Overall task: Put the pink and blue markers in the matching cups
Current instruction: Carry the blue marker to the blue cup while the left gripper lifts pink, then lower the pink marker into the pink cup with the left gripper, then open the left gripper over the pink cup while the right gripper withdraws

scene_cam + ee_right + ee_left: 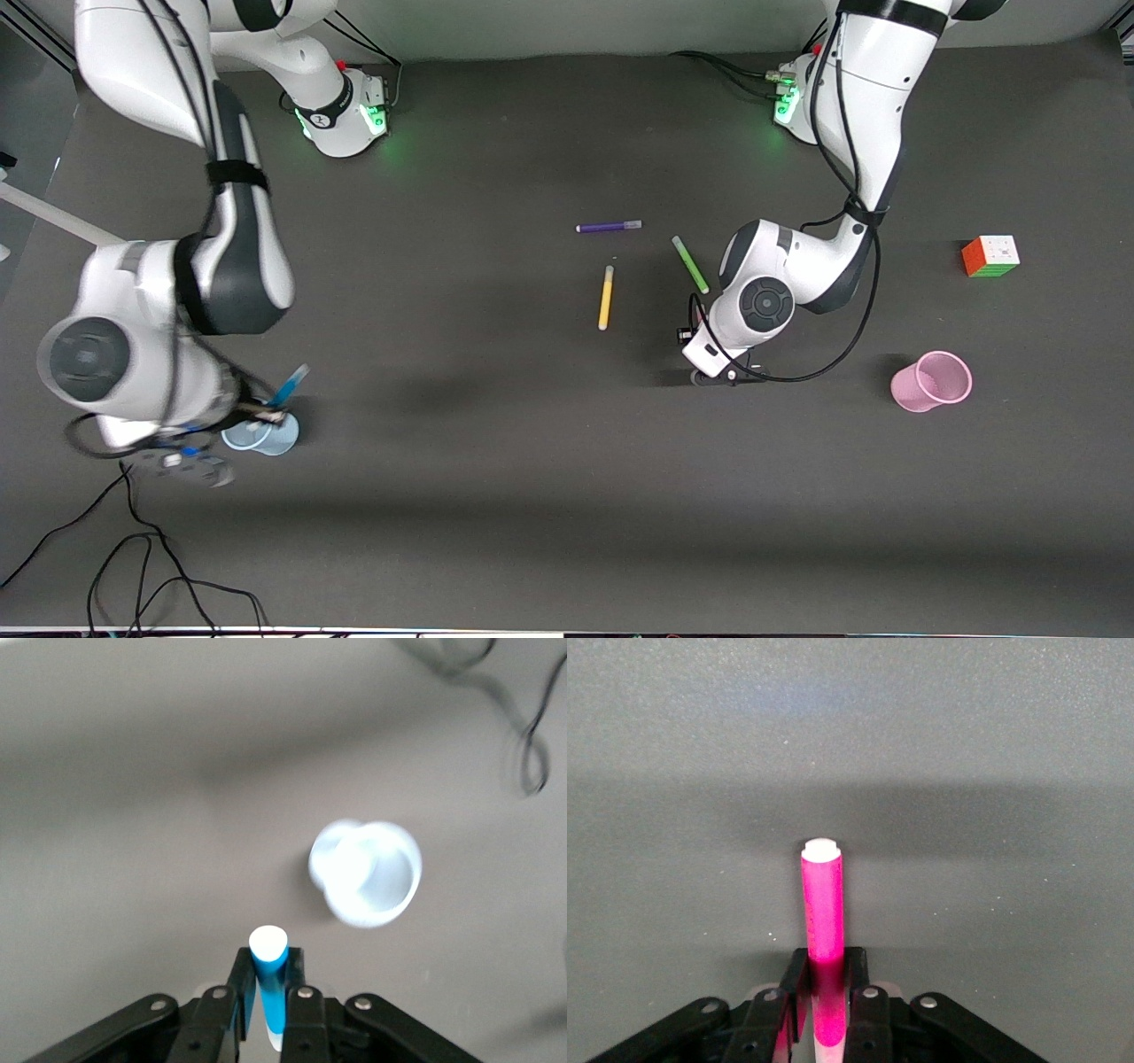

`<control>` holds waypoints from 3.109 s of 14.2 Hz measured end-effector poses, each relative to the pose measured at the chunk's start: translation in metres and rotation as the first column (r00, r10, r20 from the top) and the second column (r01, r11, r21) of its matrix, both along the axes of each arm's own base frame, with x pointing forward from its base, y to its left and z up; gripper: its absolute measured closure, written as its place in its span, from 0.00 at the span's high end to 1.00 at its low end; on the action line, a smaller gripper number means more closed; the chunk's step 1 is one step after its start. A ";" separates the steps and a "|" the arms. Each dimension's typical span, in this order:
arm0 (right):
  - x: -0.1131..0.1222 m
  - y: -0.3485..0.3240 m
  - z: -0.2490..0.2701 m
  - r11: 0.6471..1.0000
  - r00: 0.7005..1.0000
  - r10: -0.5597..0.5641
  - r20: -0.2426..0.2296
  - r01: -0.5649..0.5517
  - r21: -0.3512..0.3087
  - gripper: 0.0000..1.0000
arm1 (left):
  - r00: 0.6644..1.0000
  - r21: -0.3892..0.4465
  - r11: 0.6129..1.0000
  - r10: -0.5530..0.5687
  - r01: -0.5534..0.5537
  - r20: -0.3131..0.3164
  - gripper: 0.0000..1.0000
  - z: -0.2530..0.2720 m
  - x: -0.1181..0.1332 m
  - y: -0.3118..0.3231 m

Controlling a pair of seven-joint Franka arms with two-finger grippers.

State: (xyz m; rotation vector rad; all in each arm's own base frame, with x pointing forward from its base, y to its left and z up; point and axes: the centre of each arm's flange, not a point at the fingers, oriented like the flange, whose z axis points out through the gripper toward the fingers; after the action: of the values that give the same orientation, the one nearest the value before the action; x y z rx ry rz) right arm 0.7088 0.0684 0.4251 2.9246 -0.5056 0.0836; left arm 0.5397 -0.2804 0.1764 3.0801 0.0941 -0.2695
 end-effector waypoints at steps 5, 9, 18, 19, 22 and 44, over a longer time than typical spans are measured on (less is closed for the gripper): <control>0.009 -0.059 -0.024 0.998 0.986 -0.045 0.162 0.053 -0.041 0.17 | 1.000 -0.007 1.000 -0.022 0.022 0.020 0.18 0.010 0.009 0.011; -0.010 -0.091 -0.078 0.996 0.968 -0.052 0.247 0.067 -0.050 0.17 | 0.996 0.001 0.997 -0.083 0.083 0.018 0.18 0.074 0.034 0.073; -0.044 -0.087 -0.121 0.998 0.962 -0.029 0.270 0.043 -0.043 0.17 | 0.903 0.017 0.911 -0.411 0.412 0.123 0.18 0.160 0.072 0.281; -0.046 -0.087 -0.124 0.998 0.962 -0.028 0.272 0.042 -0.044 0.17 | 0.883 0.022 0.893 -0.448 0.449 0.139 0.18 0.163 0.074 0.300; -0.048 -0.088 -0.128 0.998 0.962 -0.026 0.272 0.039 -0.046 0.18 | 0.788 0.070 0.812 -0.580 0.579 0.205 0.18 0.173 0.082 0.344; -0.097 -0.066 0.094 0.973 0.987 0.137 -0.081 -0.119 0.196 1.00 | 0.429 0.009 0.530 -0.696 0.848 0.575 0.66 0.094 0.074 0.411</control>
State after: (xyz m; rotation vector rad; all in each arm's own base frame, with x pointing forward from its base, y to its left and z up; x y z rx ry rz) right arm 0.6122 0.0022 0.5187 3.1281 -0.3255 -0.0921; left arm 0.6136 0.1308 0.2708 2.5092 -1.3213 0.5133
